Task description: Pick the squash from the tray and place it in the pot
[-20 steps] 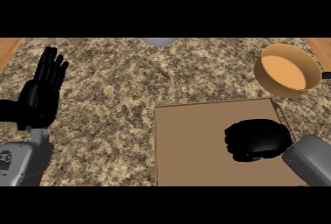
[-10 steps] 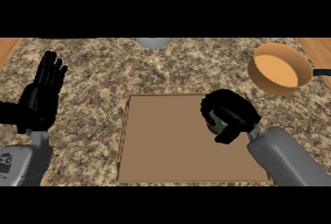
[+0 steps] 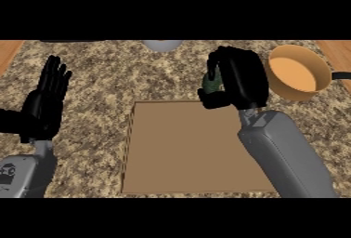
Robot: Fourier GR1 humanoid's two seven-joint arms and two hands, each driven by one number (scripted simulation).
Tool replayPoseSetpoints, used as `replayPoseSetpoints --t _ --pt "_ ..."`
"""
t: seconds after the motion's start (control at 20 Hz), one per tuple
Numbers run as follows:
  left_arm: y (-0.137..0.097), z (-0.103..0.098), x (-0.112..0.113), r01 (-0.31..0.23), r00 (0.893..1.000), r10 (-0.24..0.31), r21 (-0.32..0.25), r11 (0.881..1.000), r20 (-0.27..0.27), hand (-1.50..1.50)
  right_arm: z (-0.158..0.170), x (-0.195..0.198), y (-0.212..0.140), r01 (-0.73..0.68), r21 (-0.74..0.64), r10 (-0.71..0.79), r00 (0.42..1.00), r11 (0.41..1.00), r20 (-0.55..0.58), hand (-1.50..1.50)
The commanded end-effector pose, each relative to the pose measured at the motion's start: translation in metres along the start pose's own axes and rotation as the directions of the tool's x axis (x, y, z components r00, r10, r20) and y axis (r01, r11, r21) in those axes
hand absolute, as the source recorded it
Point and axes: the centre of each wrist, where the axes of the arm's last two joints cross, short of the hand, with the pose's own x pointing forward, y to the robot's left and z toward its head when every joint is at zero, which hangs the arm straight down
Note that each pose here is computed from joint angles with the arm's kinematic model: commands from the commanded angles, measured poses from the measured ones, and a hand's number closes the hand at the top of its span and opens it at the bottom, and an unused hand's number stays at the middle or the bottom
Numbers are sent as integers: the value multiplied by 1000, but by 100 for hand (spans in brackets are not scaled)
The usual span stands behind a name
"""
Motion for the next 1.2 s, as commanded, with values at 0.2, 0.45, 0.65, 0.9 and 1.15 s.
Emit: replayPoseSetpoints --t 0.2,0.45,0.65,0.9,1.15 --pt "-7 -6 15 -20 999 21 -33 999 27 0 -9 27 -77 -83 -295 -6 957 952 -290 150" --pt "6 0 -7 -21 1000 21 -29 999 8 0 -4 -31 -123 -179 -244 82 929 953 -361 150" --pt "6 -15 18 -9 1000 10 -27 1000 27 0 -5 -85 -132 -203 -196 103 899 959 -427 150" --pt "-24 6 3 -14 1000 15 -39 999 20 0 -12 -145 -166 -181 -227 65 896 957 -438 150" --pt "-13 8 10 -16 1000 16 -40 999 15 0 2 -217 -158 -165 -244 42 896 956 -441 150"
